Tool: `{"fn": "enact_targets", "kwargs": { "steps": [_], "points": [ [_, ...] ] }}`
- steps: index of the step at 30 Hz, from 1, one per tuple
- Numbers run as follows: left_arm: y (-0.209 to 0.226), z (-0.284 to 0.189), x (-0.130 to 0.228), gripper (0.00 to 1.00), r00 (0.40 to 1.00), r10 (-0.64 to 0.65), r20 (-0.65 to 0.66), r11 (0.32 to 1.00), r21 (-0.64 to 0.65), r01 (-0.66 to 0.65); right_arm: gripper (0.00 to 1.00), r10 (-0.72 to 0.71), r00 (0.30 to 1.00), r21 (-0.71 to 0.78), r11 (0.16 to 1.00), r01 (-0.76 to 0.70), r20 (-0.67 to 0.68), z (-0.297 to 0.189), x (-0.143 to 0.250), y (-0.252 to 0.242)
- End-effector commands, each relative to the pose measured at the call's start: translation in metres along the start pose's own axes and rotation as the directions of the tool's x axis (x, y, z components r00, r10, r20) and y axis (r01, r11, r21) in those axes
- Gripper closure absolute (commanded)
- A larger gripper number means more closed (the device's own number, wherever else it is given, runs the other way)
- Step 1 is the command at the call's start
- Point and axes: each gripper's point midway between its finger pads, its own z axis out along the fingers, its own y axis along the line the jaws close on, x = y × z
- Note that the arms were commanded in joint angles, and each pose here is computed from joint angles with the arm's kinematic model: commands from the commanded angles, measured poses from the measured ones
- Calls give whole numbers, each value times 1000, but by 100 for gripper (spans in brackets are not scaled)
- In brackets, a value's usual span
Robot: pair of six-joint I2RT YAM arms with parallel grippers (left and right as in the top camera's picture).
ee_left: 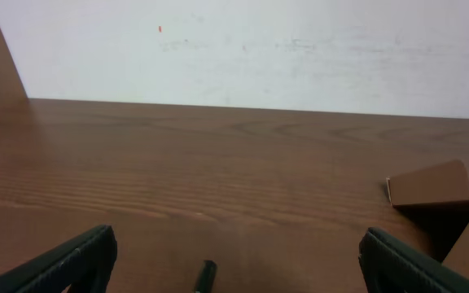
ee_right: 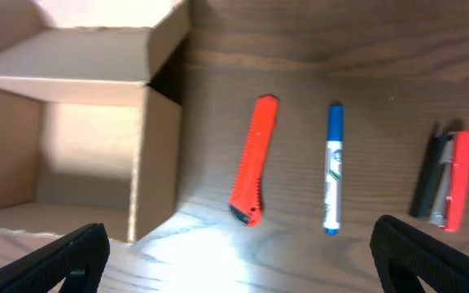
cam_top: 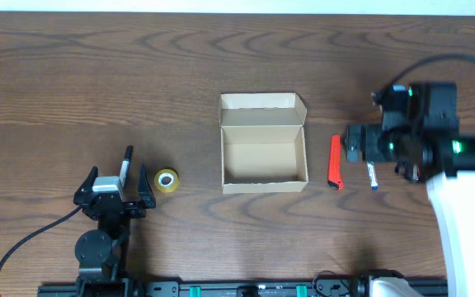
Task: Pack container
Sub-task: 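Reach the right gripper down and grasp the red box cutter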
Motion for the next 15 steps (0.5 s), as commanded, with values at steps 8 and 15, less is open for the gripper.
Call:
{"fn": "enact_targets", "kwargs": {
  "steps": [8,15],
  "points": [
    [4,0,17,5,998,12,-56,1000,-23,-13,1,67,954,35,998,-60,-291,90,13,-19],
    [4,0,17,5,998,12,-56,1000,-23,-13,3,90,947,37,996,-83,-308,116,11,-21]
  ]
}}
